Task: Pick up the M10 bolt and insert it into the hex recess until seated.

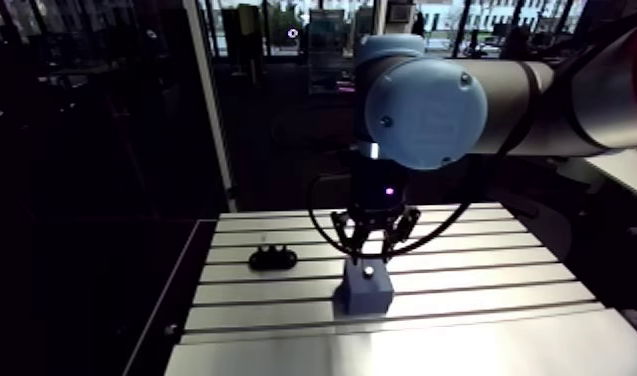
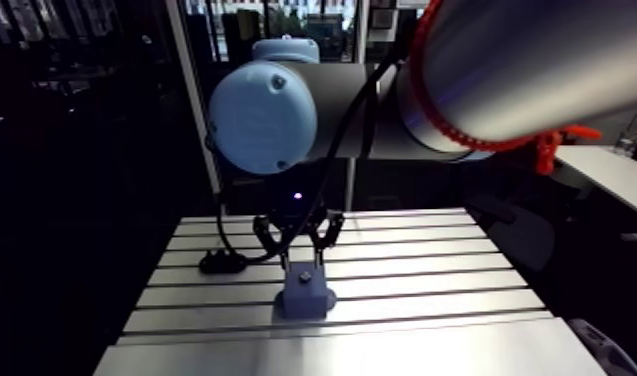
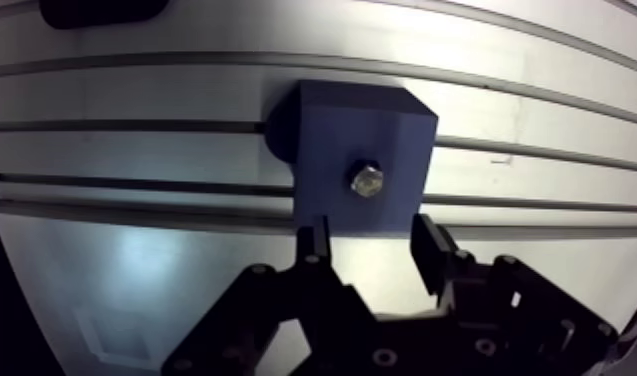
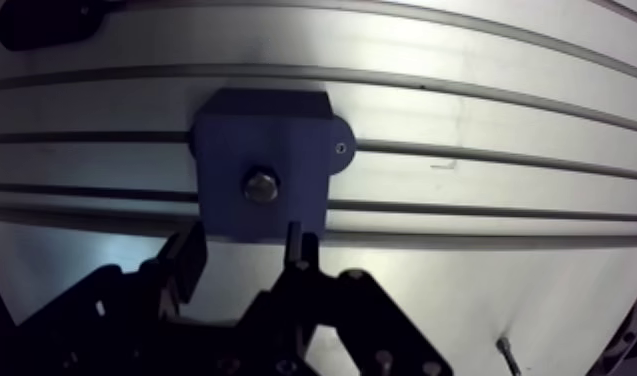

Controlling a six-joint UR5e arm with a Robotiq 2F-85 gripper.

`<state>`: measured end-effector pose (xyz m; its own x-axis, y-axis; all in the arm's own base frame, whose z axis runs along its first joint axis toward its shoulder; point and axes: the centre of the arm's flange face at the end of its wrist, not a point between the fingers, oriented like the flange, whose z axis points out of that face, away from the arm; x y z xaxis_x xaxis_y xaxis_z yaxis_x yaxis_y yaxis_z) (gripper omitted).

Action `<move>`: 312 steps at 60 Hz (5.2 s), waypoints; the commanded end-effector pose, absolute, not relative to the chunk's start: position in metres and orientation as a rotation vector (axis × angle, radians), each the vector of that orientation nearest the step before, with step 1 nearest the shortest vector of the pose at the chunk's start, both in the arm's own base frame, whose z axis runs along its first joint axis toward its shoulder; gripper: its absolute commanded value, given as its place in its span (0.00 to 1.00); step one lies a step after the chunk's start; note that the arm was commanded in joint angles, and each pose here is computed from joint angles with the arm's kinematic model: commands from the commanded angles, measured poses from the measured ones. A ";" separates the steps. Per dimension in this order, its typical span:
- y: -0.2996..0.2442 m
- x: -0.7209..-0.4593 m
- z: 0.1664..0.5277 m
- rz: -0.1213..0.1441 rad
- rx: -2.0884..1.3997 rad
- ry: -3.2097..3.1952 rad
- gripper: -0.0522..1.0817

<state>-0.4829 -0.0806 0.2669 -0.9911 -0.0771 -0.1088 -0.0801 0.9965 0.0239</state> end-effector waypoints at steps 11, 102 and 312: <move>-0.075 -0.488 0.258 0.047 -0.119 3.030 0.48; -0.074 -0.486 0.241 0.017 -0.278 3.023 0.51; -0.073 -0.487 0.234 0.004 -0.307 3.049 0.62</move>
<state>-0.4870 -0.0732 0.2345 -0.9773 -0.1977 -0.0755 -0.1978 0.9802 -0.0063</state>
